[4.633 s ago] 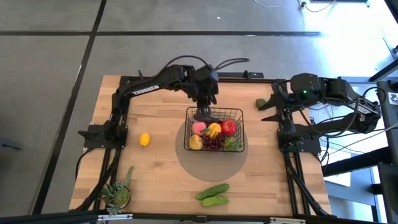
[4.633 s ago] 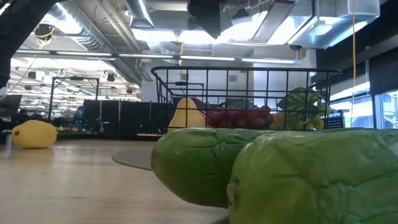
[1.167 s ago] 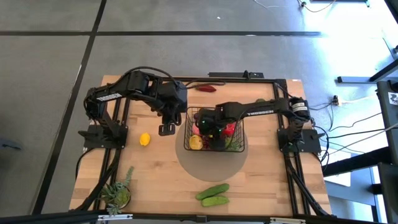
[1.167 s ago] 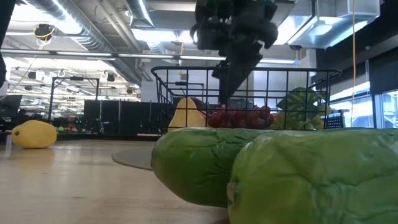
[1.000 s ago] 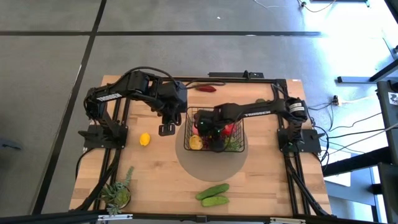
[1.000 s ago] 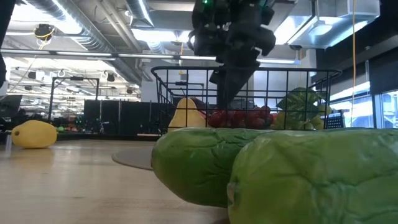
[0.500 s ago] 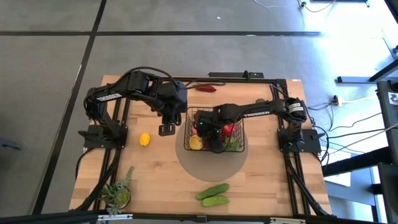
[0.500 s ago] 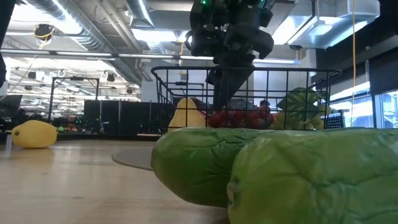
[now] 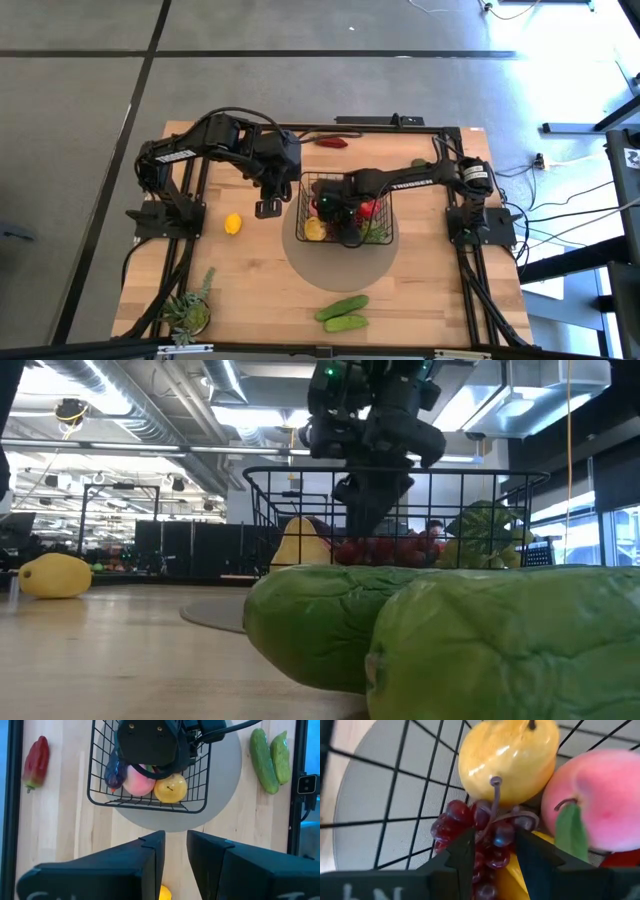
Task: Build produce basket
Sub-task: Put the red grapes into the black wire basket
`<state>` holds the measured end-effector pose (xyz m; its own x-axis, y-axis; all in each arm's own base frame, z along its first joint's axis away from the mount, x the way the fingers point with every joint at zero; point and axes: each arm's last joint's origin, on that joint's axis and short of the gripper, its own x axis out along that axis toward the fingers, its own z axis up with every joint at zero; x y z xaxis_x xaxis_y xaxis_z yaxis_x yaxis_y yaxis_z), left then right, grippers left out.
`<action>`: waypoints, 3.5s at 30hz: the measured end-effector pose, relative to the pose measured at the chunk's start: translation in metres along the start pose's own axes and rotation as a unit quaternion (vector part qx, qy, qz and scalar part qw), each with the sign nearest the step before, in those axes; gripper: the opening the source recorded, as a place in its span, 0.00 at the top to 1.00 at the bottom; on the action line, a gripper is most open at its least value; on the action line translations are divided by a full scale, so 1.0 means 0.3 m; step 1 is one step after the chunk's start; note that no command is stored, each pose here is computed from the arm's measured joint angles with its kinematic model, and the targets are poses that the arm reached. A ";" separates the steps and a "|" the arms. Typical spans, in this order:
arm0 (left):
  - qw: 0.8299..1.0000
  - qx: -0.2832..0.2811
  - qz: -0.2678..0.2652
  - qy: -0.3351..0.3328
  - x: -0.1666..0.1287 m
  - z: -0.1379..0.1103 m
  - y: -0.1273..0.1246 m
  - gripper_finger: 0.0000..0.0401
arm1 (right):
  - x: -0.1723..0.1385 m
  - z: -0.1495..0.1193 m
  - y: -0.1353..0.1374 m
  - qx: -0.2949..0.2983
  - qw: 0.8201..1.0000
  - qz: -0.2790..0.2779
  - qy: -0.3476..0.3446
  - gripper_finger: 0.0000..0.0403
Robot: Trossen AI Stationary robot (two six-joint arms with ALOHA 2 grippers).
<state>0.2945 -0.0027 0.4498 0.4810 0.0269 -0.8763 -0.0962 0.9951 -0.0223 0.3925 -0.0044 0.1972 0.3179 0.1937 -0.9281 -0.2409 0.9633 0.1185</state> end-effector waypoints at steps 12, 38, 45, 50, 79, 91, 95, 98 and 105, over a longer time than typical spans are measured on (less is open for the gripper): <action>1.000 0.000 0.000 0.000 0.001 0.000 0.000 0.83 | 0.010 -0.001 -0.001 -0.002 1.000 -0.002 -0.009 0.72; 1.000 -0.009 0.000 0.000 0.001 0.000 0.000 0.83 | -0.060 0.036 0.023 0.005 0.999 -0.031 0.019 1.00; 1.000 -0.007 0.000 0.000 0.001 0.000 0.000 0.83 | -0.145 0.076 0.057 0.018 0.998 -0.056 0.037 1.00; 1.000 -0.005 -0.001 0.000 0.000 0.000 -0.004 0.83 | -0.223 0.107 0.077 0.034 0.996 -0.073 0.037 1.00; 1.000 0.008 0.001 0.000 0.000 0.000 -0.004 0.83 | -0.482 0.050 -0.033 0.087 0.952 -0.250 0.152 1.00; 1.000 0.007 0.001 0.000 0.000 0.000 -0.004 0.83 | -0.428 0.039 -0.112 0.076 0.963 -0.221 0.135 1.00; 1.000 0.007 0.001 0.000 0.000 0.000 -0.003 0.83 | -0.370 0.017 -0.126 0.066 0.962 -0.214 0.153 1.00; 1.000 0.007 0.001 0.000 0.000 0.000 -0.003 0.83 | -0.341 0.013 -0.132 0.053 0.964 -0.213 0.154 1.00; 1.000 0.007 0.001 0.000 0.000 0.000 -0.003 0.83 | -0.331 0.017 -0.144 0.048 0.955 -0.254 0.149 1.00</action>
<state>0.2946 -0.0036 0.4498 0.4811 0.0288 -0.8762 -0.0847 0.9963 -0.0137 0.3761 -0.0643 0.2863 0.0936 -0.3500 -0.9321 -0.0349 0.9345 -0.3544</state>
